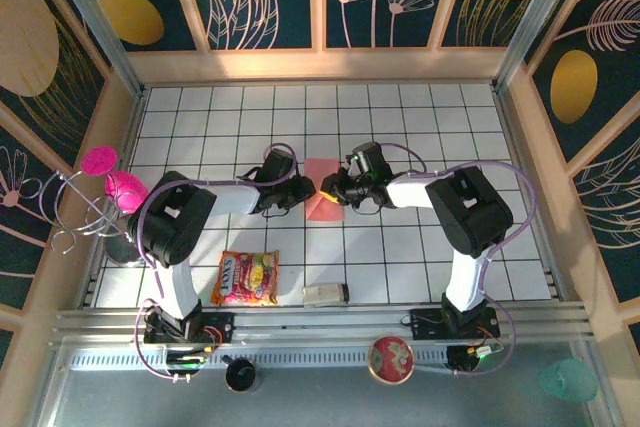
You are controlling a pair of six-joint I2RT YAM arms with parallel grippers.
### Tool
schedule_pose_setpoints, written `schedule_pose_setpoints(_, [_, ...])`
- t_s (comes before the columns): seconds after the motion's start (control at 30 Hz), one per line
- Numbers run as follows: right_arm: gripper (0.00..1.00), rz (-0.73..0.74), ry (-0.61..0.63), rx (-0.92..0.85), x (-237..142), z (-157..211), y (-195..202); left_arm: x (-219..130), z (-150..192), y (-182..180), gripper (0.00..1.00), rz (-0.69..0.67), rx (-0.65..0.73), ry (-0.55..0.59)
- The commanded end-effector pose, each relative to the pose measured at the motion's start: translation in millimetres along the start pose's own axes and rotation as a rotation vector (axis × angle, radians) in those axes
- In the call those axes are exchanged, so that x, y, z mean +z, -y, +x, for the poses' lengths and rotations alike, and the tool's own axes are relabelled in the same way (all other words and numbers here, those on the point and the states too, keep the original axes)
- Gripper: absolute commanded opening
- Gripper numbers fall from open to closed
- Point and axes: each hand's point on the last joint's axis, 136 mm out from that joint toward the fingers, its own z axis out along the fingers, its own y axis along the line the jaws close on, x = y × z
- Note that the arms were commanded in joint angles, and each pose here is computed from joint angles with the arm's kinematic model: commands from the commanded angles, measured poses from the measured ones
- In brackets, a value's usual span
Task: Fold a paper plane with a square sheet of paper (pick it up from the middle)
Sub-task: Pick up the paper from the center of the table.
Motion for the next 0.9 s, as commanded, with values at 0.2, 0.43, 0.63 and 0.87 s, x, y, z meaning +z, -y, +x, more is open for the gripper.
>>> schedule_pose_setpoints(0.2, [0.16, -0.005, -0.028, 0.002, 13, 9, 9, -12, -4, -4, 0.28, -0.023, -0.014, 0.032])
schedule_pose_setpoints(0.43, [0.03, -0.008, 0.013, -0.037, 8, -3, 2, -37, -22, 6, 0.32, 0.013, -0.027, 0.11])
schedule_pose_setpoints(0.63, [0.0, -0.113, 0.118, -0.156, -26, -24, -34, -72, -35, 21, 0.52, 0.103, -0.035, 0.184])
schedule_pose_setpoints(0.87, [0.0, -0.31, 0.193, -0.327, -86, -33, -95, -122, -40, 66, 0.83, 0.335, -0.032, 0.232])
